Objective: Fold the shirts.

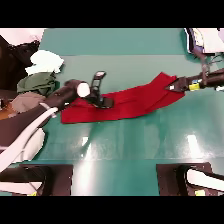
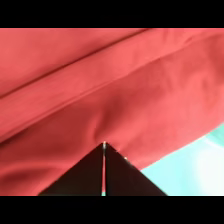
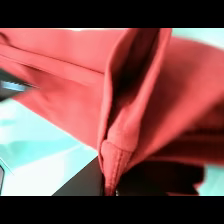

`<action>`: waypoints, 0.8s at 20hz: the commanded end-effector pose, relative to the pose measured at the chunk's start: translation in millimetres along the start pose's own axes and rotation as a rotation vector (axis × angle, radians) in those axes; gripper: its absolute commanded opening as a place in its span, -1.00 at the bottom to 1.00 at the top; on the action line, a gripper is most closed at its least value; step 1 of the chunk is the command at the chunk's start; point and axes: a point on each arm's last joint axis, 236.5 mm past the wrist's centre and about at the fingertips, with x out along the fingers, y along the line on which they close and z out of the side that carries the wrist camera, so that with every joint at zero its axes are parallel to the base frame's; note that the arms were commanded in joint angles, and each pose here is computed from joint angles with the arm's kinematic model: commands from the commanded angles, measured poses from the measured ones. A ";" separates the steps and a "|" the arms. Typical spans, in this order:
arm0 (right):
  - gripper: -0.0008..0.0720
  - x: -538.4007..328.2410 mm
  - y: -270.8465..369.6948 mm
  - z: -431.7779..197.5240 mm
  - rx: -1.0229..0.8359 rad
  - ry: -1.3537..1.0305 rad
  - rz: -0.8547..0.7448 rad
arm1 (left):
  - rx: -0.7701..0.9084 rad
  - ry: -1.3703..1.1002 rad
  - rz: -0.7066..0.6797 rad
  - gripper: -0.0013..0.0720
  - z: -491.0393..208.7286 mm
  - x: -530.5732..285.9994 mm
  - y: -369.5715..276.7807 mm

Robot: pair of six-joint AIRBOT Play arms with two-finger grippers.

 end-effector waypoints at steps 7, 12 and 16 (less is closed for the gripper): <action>-0.94 -49.4 99.4 17.8 -0.166 -0.088 0.001 | 0.065 -0.039 -0.038 -0.90 37.4 48.4 -33.6; -0.94 -1.7 152.6 17.9 -0.261 0.036 0.089 | 0.061 -0.043 -0.029 -0.90 45.2 17.5 -23.0; -0.94 44.7 192.3 17.9 -0.363 0.136 0.124 | 0.067 -0.155 0.043 -0.90 81.1 -75.9 27.9</action>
